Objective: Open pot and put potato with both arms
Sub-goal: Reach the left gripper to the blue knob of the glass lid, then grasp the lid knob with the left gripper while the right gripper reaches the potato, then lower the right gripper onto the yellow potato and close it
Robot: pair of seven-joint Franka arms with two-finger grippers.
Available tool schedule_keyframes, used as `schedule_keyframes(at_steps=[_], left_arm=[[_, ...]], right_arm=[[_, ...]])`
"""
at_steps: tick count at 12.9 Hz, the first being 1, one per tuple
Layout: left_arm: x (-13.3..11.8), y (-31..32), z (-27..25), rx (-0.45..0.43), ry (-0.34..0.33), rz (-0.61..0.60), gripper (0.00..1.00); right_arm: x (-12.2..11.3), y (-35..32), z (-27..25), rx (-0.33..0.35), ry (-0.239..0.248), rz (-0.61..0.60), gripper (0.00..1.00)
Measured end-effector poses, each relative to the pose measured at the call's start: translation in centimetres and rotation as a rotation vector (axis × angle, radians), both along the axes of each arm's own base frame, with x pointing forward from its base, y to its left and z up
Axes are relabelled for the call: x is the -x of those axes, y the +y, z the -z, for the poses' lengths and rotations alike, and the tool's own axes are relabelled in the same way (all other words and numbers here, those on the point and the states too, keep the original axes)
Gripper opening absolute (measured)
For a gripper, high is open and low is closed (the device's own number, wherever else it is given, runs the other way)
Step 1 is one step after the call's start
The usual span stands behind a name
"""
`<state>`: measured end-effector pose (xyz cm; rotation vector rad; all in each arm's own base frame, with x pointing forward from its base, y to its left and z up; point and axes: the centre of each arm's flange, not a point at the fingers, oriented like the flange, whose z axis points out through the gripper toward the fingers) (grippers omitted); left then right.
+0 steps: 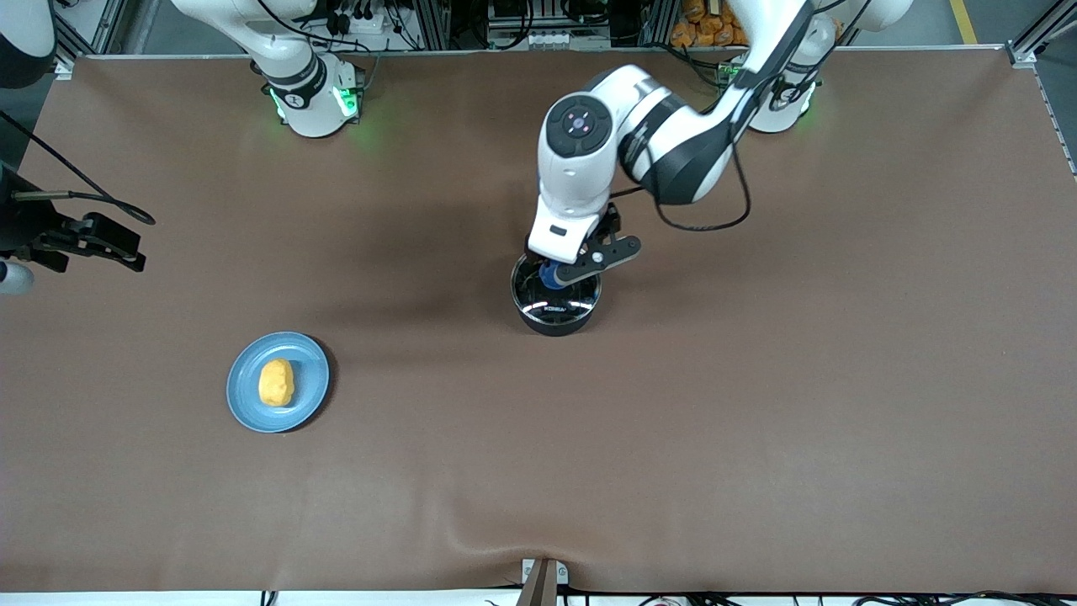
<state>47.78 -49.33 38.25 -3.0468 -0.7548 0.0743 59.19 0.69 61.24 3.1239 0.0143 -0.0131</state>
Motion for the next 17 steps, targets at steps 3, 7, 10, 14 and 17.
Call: schedule_keyframes(at_steps=[3,7,10,14,17], left_arm=[[0.8,-2.0,4.2,-0.044,-0.038,-0.096,1.00],[0.5,-2.1,6.3,-0.055,-0.041,-0.105,1.00],[0.3,-2.2,7.4,-0.032,-0.055,-0.105,1.00],[0.2,-1.9,8.0,-0.035,-0.053,-0.109,1.00],[0.2,-1.9,8.1,-0.029,-0.056,-0.109,1.00]], right_arm=[[-1.1,1.0,4.7,-0.001,-0.007,-0.017,1.00],[-1.6,1.3,13.6,-0.005,-0.001,-0.024,1.00],[-2.1,2.2,19.6,-0.031,0.002,-0.024,1.00],[-3.2,2.4,28.4,-0.050,0.022,-0.009,1.00],[-3.9,2.3,33.3,-0.050,0.017,-0.003,1.00]])
